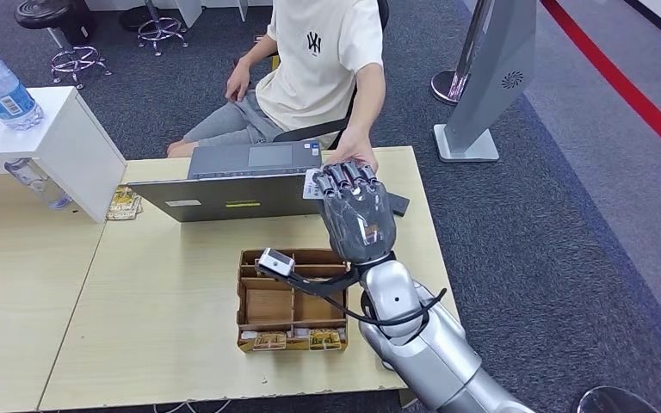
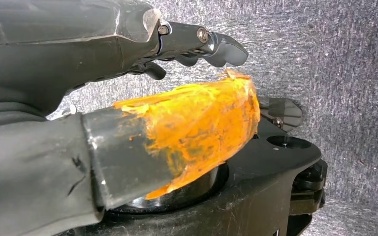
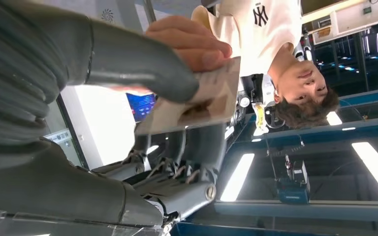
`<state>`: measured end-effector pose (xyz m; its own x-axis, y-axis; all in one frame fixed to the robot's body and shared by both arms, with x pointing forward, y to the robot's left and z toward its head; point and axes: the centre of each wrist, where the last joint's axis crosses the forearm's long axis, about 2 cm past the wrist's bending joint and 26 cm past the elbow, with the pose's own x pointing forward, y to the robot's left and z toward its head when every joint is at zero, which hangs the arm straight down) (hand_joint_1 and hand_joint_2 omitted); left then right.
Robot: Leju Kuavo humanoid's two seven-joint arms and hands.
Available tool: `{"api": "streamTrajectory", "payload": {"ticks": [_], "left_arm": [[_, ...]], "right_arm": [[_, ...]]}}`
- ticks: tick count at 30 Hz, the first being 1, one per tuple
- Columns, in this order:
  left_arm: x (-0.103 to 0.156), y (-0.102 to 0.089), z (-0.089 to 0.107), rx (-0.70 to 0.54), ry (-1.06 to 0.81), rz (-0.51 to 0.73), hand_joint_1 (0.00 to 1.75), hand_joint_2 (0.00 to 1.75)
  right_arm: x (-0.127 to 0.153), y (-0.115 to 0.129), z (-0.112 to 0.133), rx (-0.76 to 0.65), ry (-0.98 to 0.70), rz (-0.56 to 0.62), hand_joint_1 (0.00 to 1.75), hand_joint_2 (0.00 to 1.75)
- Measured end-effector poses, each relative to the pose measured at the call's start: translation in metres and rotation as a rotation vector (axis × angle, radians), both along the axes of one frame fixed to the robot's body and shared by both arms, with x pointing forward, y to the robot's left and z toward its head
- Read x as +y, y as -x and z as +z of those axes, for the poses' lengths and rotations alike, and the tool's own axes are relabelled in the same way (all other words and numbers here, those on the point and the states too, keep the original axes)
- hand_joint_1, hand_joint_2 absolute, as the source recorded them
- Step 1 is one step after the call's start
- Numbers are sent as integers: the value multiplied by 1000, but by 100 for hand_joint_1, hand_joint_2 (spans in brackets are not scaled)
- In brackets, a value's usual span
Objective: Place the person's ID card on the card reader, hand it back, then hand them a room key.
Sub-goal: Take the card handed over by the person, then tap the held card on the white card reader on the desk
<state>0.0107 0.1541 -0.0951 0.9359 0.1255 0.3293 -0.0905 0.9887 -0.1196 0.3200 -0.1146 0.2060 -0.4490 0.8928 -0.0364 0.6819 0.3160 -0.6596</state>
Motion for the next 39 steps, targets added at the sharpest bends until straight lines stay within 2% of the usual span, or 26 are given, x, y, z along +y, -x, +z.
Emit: {"api": "streamTrajectory", "payload": {"ticks": [13, 19, 22, 24, 27, 30, 34, 39], "left_arm": [[0, -1, 0, 21, 15, 4, 0, 0], [0, -1, -1, 31, 23, 14, 0, 0], [0, -1, -1, 30, 29, 38, 0, 0], [1, 0, -1, 32, 37, 83, 0, 0], [3, 4, -2, 50, 40, 180, 0, 0], [5, 6, -2, 75, 33, 261, 0, 0], [8, 14, 0, 147, 12, 353, 0, 0], [10, 11, 10, 154, -5, 373, 0, 0]], "right_arm": [[-2, 5, -11, 17, 39, 32, 175, 175], [-7, 12, -19, 87, -50, 177, 175, 175], [-9, 15, -26, 212, -204, 269, 175, 175], [-10, 20, -34, 417, -414, 418, 175, 175], [-8, 39, -46, 699, -746, 712, 175, 175], [-13, 56, -58, 811, -921, 855, 175, 175], [-34, 75, -79, 854, -1027, 824, 175, 175], [-66, 89, -99, 865, -1079, 705, 175, 175]]}}
